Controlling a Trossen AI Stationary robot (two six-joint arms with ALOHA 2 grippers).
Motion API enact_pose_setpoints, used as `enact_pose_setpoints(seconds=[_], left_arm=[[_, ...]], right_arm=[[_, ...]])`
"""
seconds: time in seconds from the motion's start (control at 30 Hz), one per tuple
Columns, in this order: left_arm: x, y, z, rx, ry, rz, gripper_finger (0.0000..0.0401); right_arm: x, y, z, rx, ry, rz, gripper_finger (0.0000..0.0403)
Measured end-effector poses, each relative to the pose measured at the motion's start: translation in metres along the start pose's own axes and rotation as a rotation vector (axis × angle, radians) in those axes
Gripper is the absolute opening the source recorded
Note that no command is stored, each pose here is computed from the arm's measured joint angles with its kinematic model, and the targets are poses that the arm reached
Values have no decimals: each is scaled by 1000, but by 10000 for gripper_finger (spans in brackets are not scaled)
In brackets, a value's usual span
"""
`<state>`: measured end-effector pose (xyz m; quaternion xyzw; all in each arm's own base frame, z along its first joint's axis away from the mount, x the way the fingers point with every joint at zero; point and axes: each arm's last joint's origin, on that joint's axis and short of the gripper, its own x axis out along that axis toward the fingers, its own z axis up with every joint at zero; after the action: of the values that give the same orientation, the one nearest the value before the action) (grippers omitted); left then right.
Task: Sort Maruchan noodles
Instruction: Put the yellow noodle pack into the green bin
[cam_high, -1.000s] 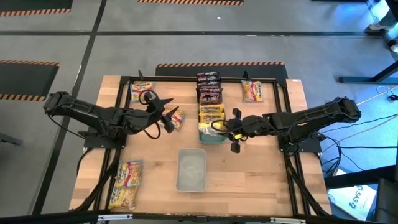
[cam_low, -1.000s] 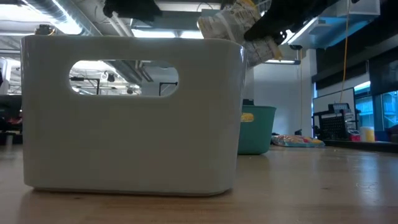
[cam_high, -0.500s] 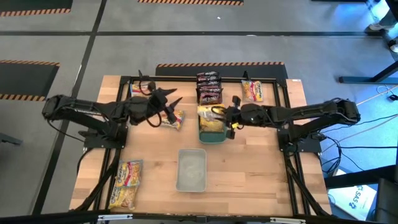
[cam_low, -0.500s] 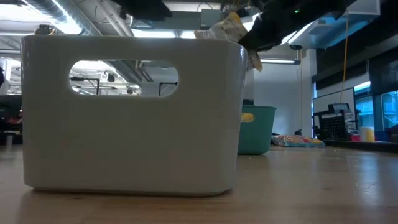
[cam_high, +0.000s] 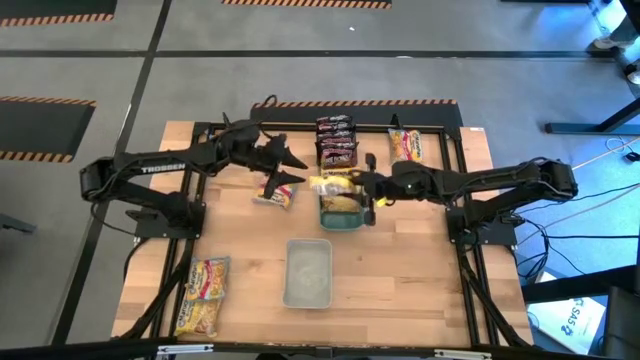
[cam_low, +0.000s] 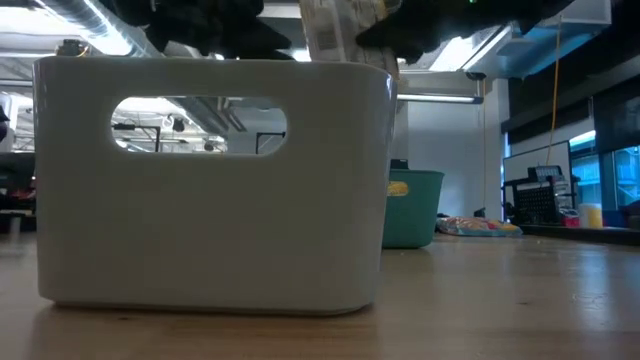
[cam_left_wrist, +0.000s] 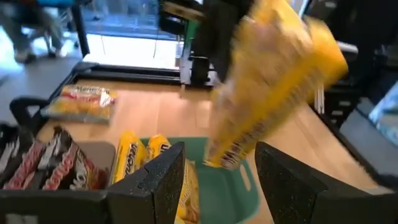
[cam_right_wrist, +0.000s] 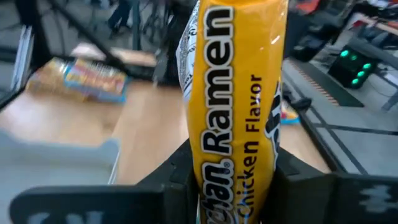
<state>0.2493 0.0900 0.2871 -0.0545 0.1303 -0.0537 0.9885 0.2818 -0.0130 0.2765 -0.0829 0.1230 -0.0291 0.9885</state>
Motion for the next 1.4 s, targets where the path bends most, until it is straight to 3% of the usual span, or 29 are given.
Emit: enact_pose_setpoints(seconds=[0.2, 0.4, 0.5, 0.67, 0.83, 0.97, 1.17, 1.27, 1.4], left_arm=[[8, -6, 2, 170, -11, 103, 190], [18, -5, -2, 245, 3, 200, 190], [19, -5, 0, 249, -21, 186, 190], [18, -3, 2, 243, -44, 170, 190], [25, -3, 1, 251, -78, 67, 190], [30, -2, -1, 259, -79, 91, 190], [33, -4, -1, 279, -77, 106, 149], [33, -3, -2, 284, -74, 116, 131], [31, -3, -2, 308, -50, 185, 131]], right_arm=[[3, -22, -1, 110, -42, -78, 92], [20, -26, -5, 99, -116, -37, 92], [26, -29, -11, 84, -91, -109, 92], [30, -29, -10, 71, -135, -92, 92], [29, -28, -5, 56, -190, -76, 92], [29, -29, -4, 56, -196, -75, 92], [29, -29, -4, 64, -199, -71, 93], [29, -29, -4, 84, -199, -70, 109], [26, -29, -2, 154, -198, -67, 172]])
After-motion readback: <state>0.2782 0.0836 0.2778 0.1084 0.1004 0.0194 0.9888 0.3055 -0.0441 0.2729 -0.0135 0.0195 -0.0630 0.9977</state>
